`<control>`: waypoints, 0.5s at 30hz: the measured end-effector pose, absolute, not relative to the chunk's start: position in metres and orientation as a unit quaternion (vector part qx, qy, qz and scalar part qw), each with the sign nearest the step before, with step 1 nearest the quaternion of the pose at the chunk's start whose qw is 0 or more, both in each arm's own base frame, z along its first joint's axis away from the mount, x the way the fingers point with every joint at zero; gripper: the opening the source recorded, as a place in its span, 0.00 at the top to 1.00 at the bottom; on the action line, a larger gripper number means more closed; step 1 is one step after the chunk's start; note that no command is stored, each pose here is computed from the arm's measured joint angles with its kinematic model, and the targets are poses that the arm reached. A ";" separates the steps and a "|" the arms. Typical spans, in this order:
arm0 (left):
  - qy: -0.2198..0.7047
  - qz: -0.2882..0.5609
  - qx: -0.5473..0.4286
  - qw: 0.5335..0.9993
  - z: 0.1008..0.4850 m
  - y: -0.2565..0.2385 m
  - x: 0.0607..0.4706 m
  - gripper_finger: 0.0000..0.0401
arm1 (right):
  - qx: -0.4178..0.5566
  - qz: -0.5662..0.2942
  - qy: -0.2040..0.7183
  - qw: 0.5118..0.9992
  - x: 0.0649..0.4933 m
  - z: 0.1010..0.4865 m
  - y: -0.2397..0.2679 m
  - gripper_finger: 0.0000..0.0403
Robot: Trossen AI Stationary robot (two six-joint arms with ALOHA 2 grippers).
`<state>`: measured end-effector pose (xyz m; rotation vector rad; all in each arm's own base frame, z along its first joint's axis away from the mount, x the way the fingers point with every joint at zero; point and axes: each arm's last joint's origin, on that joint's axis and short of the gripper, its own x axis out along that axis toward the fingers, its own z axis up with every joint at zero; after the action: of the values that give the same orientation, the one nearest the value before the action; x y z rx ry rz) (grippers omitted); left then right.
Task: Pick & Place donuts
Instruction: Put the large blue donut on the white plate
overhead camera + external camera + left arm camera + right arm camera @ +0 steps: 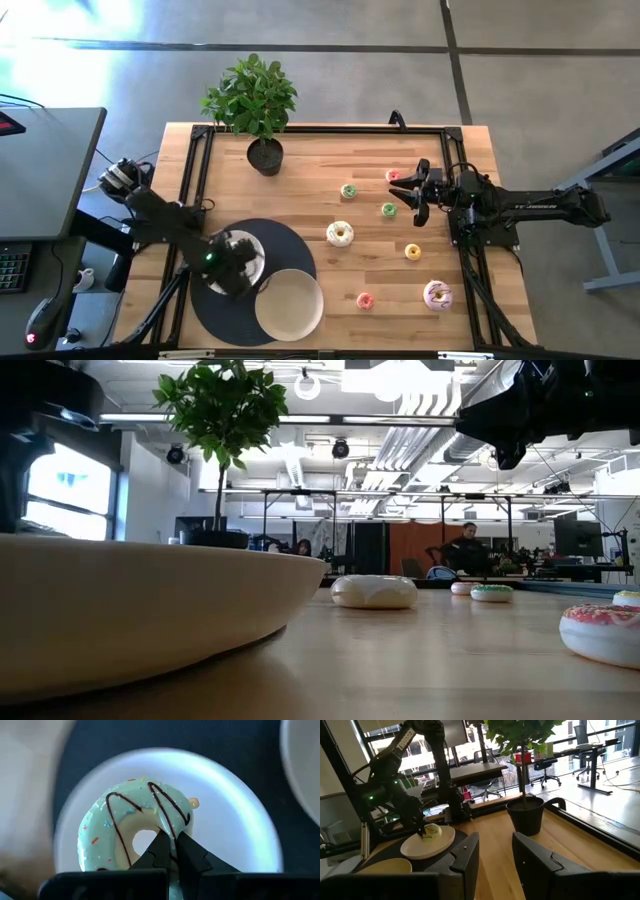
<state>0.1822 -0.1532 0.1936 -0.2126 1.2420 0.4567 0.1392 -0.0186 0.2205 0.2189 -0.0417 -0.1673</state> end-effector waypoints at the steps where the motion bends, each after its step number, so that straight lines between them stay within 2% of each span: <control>1: 0.558 0.223 -0.089 0.794 0.192 -0.156 0.178 0.99 | 0.109 -0.083 -0.022 0.990 0.139 0.221 -0.019 0.72; 5: 0.520 0.259 -0.089 0.809 0.181 -0.157 0.165 0.99 | 0.108 -0.085 -0.025 0.990 0.139 0.221 -0.019 0.72; 8: 0.511 0.303 -0.113 0.796 0.169 -0.148 0.159 0.98 | 0.104 -0.090 -0.028 0.990 0.139 0.222 -0.019 0.72; 12: 0.526 0.340 -0.148 0.766 0.154 -0.140 0.151 0.89 | 0.104 -0.090 -0.028 0.990 0.139 0.222 -0.019 0.72; 15: 0.514 0.355 -0.157 0.765 0.151 -0.137 0.149 0.79 | 0.103 -0.090 -0.028 0.990 0.139 0.222 -0.019 0.72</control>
<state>0.1488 -0.1373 0.1507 -0.3420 1.1172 0.7719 0.1391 -0.0190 0.2218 0.2075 -0.0560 -0.1801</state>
